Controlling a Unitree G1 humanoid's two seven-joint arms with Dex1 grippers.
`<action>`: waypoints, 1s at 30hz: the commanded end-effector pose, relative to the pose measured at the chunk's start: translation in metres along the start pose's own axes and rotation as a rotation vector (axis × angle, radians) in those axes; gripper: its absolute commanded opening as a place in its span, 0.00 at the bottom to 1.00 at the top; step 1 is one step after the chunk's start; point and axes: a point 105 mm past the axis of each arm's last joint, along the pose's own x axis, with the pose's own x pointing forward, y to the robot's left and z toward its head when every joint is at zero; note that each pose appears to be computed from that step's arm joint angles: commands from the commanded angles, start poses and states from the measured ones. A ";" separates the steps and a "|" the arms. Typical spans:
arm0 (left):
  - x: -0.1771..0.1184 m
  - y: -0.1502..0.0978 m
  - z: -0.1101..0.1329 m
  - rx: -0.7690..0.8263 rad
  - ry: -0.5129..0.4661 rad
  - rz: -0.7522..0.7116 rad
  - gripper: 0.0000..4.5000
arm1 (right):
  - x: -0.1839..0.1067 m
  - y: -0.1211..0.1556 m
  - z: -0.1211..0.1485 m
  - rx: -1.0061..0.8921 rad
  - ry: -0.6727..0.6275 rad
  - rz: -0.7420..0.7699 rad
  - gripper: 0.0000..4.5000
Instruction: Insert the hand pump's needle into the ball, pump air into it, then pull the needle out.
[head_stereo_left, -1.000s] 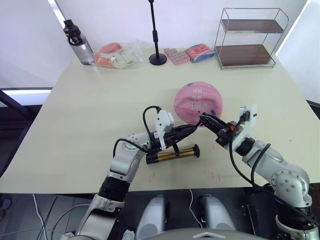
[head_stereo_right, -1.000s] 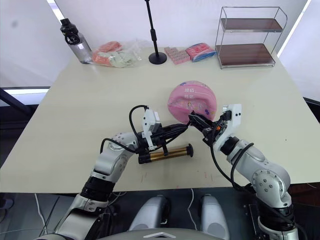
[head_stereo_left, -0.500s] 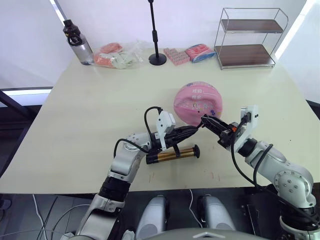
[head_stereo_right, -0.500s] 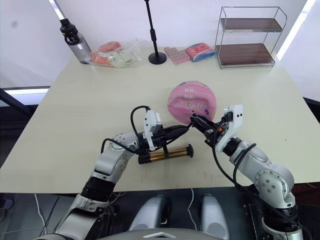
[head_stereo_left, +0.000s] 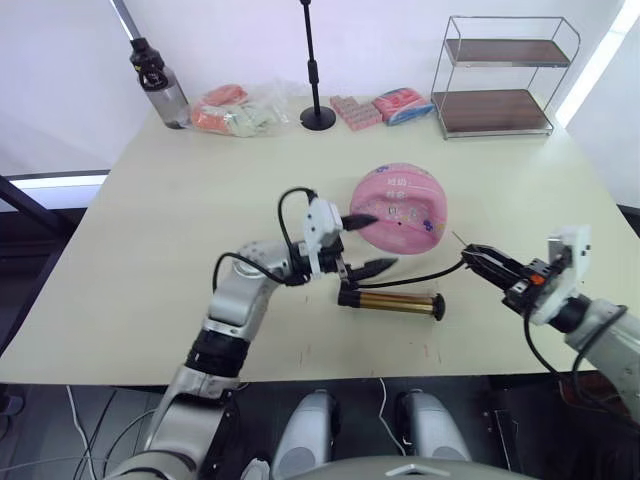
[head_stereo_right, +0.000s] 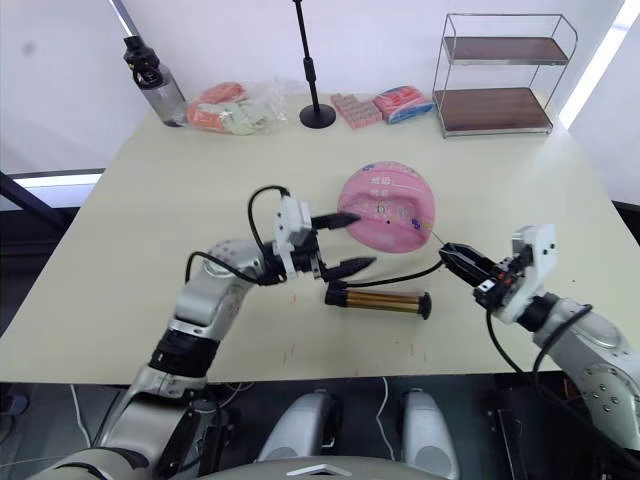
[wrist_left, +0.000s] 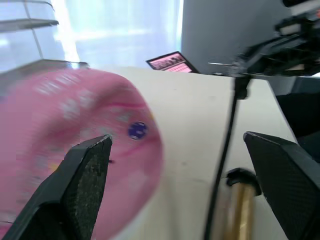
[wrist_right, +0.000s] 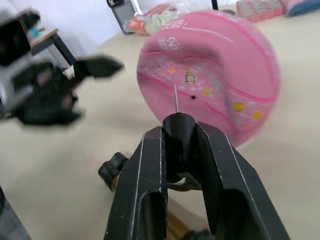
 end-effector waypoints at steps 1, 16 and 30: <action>0.003 0.012 0.017 0.029 -0.031 0.013 0.99 | -0.013 -0.004 0.016 -0.148 -0.046 0.034 0.07; 0.006 0.071 0.019 0.112 0.152 0.141 0.99 | -0.035 -0.015 0.015 -0.389 -0.091 0.062 0.07; 0.031 0.096 -0.007 0.113 0.244 0.179 0.50 | -0.029 -0.013 0.009 -0.397 -0.114 0.068 0.07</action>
